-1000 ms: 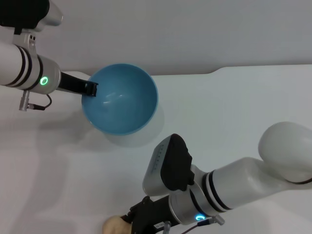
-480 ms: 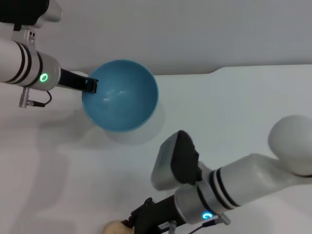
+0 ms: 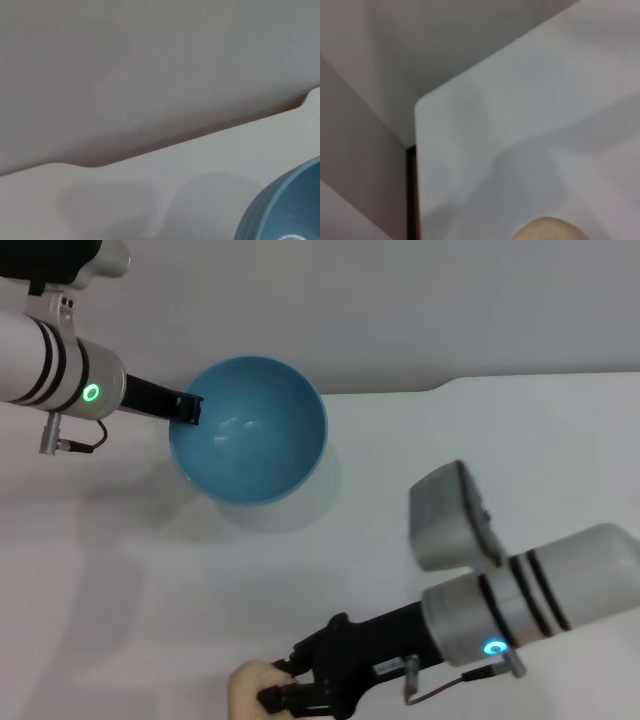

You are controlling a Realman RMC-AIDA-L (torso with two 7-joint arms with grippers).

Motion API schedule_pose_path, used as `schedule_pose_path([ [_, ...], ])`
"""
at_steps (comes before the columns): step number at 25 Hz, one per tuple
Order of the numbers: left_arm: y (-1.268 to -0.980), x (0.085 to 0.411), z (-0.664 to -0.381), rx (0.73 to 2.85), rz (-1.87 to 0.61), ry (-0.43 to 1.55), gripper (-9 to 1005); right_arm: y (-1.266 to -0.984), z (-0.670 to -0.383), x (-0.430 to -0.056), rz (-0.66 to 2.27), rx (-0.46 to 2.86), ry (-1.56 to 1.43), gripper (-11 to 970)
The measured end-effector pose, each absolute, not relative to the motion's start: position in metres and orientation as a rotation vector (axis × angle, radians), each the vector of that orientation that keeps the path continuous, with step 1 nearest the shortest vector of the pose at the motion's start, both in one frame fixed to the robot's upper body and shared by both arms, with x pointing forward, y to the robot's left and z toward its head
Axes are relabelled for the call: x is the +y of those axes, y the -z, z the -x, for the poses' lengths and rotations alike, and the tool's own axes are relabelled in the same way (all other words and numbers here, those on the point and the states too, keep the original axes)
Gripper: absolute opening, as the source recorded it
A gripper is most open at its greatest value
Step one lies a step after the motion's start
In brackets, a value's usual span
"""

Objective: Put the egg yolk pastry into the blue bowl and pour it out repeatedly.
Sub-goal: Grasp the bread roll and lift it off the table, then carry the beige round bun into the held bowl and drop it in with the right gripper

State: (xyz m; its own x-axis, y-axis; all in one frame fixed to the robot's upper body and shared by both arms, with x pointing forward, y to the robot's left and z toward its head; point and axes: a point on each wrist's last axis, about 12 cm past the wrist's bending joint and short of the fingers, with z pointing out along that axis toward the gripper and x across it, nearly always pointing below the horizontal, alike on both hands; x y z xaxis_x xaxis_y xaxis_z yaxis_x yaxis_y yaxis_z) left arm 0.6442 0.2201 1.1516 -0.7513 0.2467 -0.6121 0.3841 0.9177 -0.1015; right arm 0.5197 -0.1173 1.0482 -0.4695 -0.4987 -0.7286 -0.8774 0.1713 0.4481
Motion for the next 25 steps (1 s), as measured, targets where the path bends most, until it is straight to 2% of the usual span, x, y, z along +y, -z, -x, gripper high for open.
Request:
schedule_pose_path([
  [8, -1.149, 0.212, -0.641, 2.49, -0.506, 0.296, 15, -1.071, -0.522, -0.157, 1.213, 1.918, -1.308, 216],
  [13, -1.146, 0.197, -0.631, 2.556, -0.624, 0.304, 15, -1.096, -0.53, -0.183, 1.115, 1.753, -1.337, 193],
  [25, -1.148, 0.167, -0.617, 2.641, -0.792, 0.319, 15, -1.104, -0.553, -0.231, 0.856, 1.772, -1.153, 99],
])
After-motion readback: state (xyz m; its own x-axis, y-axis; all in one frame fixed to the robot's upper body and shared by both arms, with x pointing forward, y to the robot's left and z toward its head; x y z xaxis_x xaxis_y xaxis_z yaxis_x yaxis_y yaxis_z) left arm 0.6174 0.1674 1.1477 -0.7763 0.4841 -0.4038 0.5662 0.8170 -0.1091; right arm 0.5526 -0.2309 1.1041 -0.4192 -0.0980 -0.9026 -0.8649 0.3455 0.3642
